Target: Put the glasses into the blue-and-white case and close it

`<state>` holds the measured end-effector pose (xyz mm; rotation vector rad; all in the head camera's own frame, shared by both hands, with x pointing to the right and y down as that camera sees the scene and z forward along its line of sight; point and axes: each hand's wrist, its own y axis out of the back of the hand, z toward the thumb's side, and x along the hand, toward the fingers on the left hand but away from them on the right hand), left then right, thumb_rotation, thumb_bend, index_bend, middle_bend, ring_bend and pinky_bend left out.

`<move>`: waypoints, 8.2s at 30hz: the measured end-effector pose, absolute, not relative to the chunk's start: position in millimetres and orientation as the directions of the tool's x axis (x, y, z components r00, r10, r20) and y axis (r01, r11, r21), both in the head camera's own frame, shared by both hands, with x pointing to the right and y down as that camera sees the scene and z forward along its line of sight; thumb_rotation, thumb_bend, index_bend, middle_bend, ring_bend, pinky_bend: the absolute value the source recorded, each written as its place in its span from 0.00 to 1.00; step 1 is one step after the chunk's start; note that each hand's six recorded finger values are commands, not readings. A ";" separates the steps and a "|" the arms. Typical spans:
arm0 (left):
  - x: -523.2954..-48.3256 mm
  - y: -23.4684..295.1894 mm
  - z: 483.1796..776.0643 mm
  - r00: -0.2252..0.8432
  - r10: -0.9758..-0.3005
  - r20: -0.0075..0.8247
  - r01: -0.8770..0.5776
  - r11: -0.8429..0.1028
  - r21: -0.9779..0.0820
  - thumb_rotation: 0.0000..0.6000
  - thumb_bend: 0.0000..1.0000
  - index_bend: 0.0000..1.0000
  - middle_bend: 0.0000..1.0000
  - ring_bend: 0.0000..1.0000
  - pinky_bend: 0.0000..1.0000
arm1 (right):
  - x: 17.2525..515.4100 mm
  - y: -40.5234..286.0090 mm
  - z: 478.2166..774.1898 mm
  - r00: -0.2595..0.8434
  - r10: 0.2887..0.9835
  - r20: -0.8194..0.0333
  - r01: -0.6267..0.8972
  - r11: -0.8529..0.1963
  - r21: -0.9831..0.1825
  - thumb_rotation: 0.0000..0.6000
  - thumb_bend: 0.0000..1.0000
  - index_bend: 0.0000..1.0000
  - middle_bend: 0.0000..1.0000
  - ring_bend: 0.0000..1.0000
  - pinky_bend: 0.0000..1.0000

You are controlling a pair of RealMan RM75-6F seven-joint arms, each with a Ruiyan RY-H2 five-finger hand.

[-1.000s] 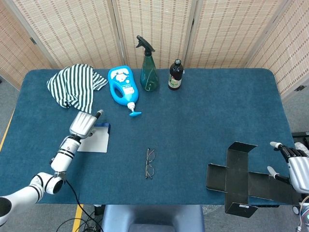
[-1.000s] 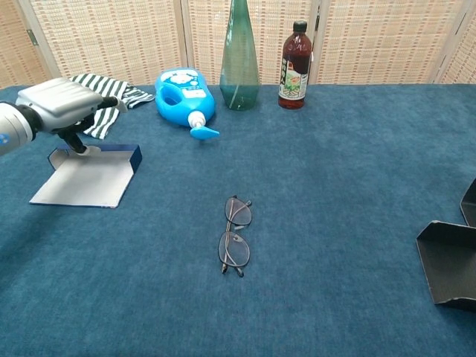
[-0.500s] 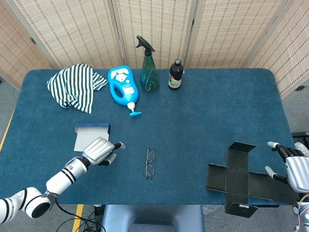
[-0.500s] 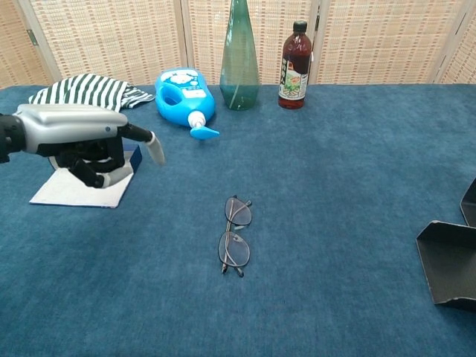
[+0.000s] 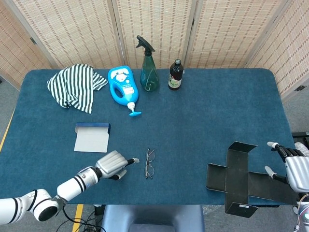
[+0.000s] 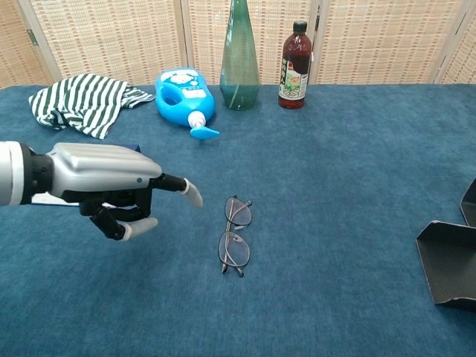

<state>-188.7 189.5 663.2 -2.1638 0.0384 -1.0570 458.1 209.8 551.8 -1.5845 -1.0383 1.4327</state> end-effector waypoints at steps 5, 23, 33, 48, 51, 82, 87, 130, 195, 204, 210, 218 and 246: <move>-172.0 193.0 666.1 0.669 -0.295 0.682 0.292 -0.740 -0.606 1.00 0.63 0.14 0.94 0.97 1.00 | 458.9 210.5 552.4 0.044 0.920 -0.390 0.087 -0.392 -0.916 1.00 0.21 0.23 0.37 0.42 0.37; -124.2 198.7 690.5 0.651 -0.264 0.711 0.342 -0.734 -0.586 1.00 0.63 0.13 0.94 0.97 1.00 | 469.1 215.0 550.0 0.019 0.922 -0.387 0.090 -0.387 -0.917 1.00 0.21 0.23 0.37 0.42 0.37; -126.0 197.5 705.7 0.606 -0.279 0.745 0.395 -0.708 -0.586 1.00 0.63 0.19 0.94 0.97 1.00 | 470.8 215.3 549.5 0.016 0.923 -0.385 0.092 -0.385 -0.918 1.00 0.21 0.23 0.37 0.42 0.37; -196.8 186.9 698.9 0.462 -0.361 0.810 0.455 -0.688 -0.566 1.00 0.63 0.29 0.94 0.97 1.00 | 465.4 212.5 552.0 0.035 0.922 -0.386 0.097 -0.388 -0.917 1.00 0.21 0.23 0.38 0.42 0.37; -215.1 184.9 695.3 0.427 -0.375 0.823 0.460 -0.693 -0.555 1.00 0.63 0.29 0.94 0.97 1.00 | 463.2 211.2 552.9 0.042 0.921 -0.386 0.097 -0.389 -0.916 1.00 0.21 0.23 0.37 0.42 0.37; -252.7 181.9 704.3 0.640 -0.502 0.582 0.386 -0.445 -0.808 1.00 0.45 0.44 0.92 0.94 1.00 | 461.0 210.5 552.6 0.040 0.920 -0.390 0.089 -0.392 -0.916 1.00 0.22 0.23 0.38 0.42 0.37; -248.9 183.2 708.6 0.653 -0.500 0.568 0.370 -0.444 -0.816 1.00 0.45 0.43 0.92 0.94 1.00 | 461.2 210.4 551.9 0.039 0.921 -0.387 0.090 -0.389 -0.917 1.00 0.22 0.23 0.38 0.42 0.37; -249.4 185.1 729.4 0.640 -0.529 0.558 0.271 -0.524 -0.807 1.00 0.47 0.64 0.94 0.95 1.00 | 465.8 210.2 550.3 0.022 0.921 -0.388 0.085 -0.388 -0.918 1.00 0.22 0.23 0.38 0.42 0.37; -335.6 114.0 747.9 0.230 -0.767 0.599 0.170 -0.574 -0.801 1.00 0.38 0.00 0.94 0.95 1.00 | 470.8 211.3 551.2 0.012 0.920 -0.392 0.086 -0.391 -0.916 1.00 0.22 0.23 0.38 0.43 0.38; -333.1 102.9 760.9 0.206 -0.766 0.609 0.270 -0.554 -0.788 1.00 0.38 0.01 0.94 0.95 1.00 | 475.1 213.1 548.2 -0.004 0.921 -0.388 0.083 -0.387 -0.918 1.00 0.22 0.23 0.38 0.43 0.38; -333.5 93.6 765.3 0.177 -0.776 0.606 0.251 -0.559 -0.790 1.00 0.38 0.01 0.94 0.95 1.00 | 474.8 212.8 548.7 -0.002 0.921 -0.390 0.084 -0.388 -0.918 1.00 0.22 0.23 0.38 0.43 0.38; -333.4 82.7 769.6 0.131 -0.786 0.605 0.200 -0.577 -0.792 1.00 0.38 0.02 0.94 0.95 1.00 | 474.9 213.5 549.4 -0.003 0.920 -0.392 0.086 -0.390 -0.917 1.00 0.22 0.23 0.38 0.43 0.38; -334.0 91.7 739.8 0.185 -0.815 0.550 0.149 -0.529 -0.835 1.00 0.37 0.18 0.96 0.97 1.00 | 471.8 213.1 546.0 0.008 0.924 -0.382 0.085 -0.381 -0.921 1.00 0.22 0.23 0.38 0.43 0.38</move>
